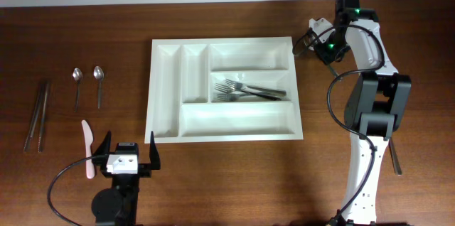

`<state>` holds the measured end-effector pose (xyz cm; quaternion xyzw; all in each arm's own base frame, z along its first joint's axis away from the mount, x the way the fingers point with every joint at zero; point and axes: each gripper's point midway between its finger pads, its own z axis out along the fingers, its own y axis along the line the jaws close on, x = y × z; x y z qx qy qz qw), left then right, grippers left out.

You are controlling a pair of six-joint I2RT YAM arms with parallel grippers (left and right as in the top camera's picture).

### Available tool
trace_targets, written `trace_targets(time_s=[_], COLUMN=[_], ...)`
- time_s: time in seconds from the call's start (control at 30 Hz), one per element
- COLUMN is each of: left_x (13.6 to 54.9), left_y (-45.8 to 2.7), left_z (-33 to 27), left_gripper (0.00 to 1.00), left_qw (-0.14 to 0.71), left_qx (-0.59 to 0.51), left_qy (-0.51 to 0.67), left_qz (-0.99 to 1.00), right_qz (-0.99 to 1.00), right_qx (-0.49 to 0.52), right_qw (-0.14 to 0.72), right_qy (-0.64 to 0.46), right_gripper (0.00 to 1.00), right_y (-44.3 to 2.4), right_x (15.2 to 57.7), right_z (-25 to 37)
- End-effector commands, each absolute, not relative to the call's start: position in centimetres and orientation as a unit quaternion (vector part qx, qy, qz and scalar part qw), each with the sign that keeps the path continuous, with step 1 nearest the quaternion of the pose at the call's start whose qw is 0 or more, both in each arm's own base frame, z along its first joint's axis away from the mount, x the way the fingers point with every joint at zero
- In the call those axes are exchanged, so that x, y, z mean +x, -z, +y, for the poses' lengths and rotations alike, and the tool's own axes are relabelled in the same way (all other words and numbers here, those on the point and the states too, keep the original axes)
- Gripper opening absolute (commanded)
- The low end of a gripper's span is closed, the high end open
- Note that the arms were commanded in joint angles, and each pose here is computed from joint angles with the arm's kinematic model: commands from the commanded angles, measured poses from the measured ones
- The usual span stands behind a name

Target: Pack container

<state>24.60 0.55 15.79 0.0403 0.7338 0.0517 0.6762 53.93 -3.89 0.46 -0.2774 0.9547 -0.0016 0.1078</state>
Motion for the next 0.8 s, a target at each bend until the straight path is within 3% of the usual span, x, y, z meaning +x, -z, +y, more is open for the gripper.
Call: trace_targets(time_s=[0.0, 0.4, 0.77], left_x=[24.6, 24.6, 24.6], left_y=[-15.6, -15.6, -15.6], left_z=[0.7, 0.7, 0.7], left_gripper=[0.99, 0.99, 0.99], left_qw=[0.676, 0.676, 0.676], left_qx=[0.042, 0.043, 0.042], left_qy=[-0.059, -0.059, -0.059], left_qz=[0.734, 0.734, 0.734], right_qz=[0.954, 0.95, 0.947], right_qx=[-0.277, -0.287, -0.283], right_qw=[0.113, 0.121, 0.147], right_qy=[0.002, 0.007, 0.016], right_gripper=[0.05, 0.04, 0.04], right_y=[-0.5, -1.1, -4.9], right_x=[54.3, 54.9, 56.1], right_z=[-3.6, -2.5, -2.4])
